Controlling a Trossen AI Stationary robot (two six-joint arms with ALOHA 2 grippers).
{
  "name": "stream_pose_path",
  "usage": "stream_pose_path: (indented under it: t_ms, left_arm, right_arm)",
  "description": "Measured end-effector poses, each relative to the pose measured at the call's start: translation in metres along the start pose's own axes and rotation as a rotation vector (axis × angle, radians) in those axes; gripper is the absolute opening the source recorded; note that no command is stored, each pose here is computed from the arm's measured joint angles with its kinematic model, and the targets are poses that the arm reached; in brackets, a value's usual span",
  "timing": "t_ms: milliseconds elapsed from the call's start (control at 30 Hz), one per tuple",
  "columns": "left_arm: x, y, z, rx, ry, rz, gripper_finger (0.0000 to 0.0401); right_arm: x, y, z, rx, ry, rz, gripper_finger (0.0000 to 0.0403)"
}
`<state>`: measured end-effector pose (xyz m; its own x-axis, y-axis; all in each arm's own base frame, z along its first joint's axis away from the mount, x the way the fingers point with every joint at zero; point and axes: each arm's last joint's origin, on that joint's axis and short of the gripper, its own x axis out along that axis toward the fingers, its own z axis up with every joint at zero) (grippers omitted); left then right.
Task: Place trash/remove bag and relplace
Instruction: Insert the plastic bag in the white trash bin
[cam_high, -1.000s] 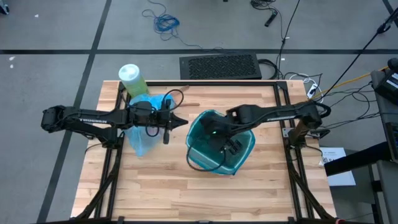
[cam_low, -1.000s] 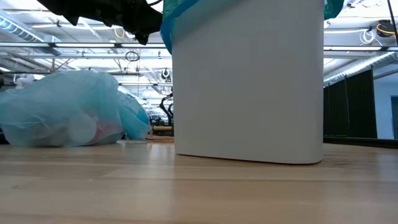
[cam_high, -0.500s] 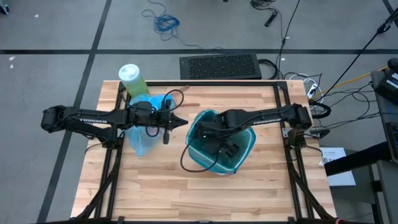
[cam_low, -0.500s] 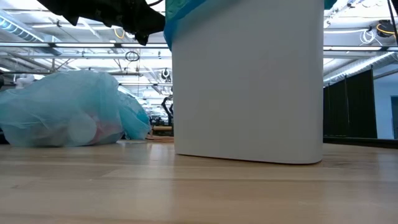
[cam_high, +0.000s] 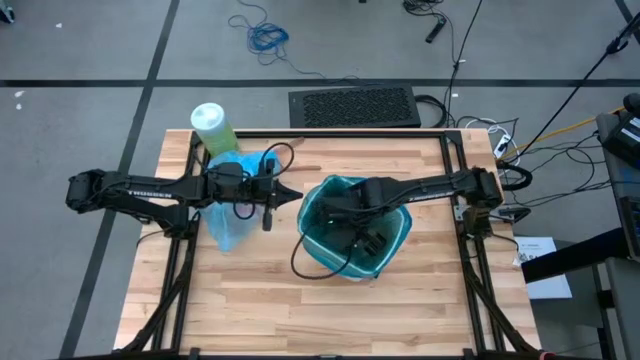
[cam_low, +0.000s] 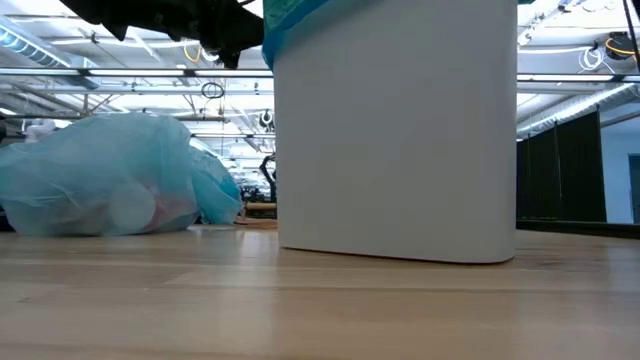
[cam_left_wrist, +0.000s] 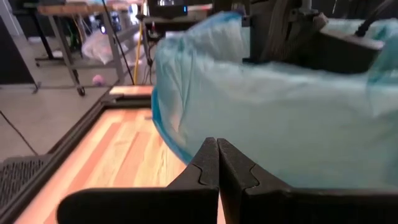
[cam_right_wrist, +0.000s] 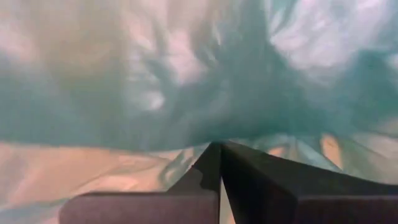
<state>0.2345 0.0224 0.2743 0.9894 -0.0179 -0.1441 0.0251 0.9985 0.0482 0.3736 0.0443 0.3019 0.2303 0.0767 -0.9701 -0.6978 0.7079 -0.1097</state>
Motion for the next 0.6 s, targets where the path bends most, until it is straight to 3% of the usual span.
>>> stream_pose_path:
  t_ms: [267,433,600]
  left_arm:
    - [0.0,0.0,0.009,0.013,-0.089,-0.003,0.0]
    - [-0.003,-0.002,0.02,0.059,-0.207,-0.074,0.0]
    - [-0.006,0.0,0.026,0.091,-0.265,-0.075,0.0]
  right_arm:
    - [-0.03,0.005,-0.005,0.03,-0.065,-0.08,0.0]
    - [-0.014,0.002,-0.003,0.049,-0.026,-0.043,0.0]
    - [-0.005,0.001,-0.002,0.057,0.005,-0.019,0.0]
